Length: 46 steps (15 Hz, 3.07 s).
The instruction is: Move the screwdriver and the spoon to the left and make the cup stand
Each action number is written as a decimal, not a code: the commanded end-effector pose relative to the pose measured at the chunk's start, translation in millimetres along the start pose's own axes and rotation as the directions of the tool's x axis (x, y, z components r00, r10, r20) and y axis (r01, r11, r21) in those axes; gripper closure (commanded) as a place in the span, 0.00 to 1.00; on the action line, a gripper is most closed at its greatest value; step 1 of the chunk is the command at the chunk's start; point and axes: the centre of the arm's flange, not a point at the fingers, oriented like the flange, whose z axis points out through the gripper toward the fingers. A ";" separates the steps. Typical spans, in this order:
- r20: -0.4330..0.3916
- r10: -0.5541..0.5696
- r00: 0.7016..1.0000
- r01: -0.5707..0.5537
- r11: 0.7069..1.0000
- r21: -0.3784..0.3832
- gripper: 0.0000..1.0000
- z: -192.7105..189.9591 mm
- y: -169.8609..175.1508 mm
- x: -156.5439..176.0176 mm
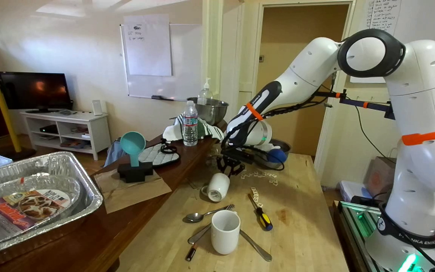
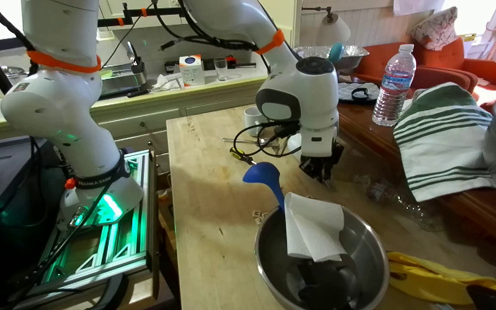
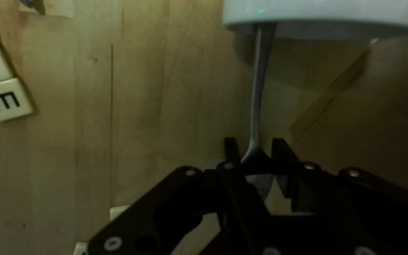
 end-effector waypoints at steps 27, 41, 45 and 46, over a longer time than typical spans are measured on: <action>-0.062 -0.117 0.991 0.116 0.993 -0.030 0.93 -42.1 52.9 10.6; 0.113 -0.139 0.984 0.154 0.979 -0.137 0.93 -28.5 88.6 -59.6; 0.115 -0.151 0.982 0.165 0.978 -0.127 0.54 -30.1 91.2 -59.2; 0.118 -0.153 0.981 0.167 0.978 -0.123 0.46 -31.6 91.3 -59.1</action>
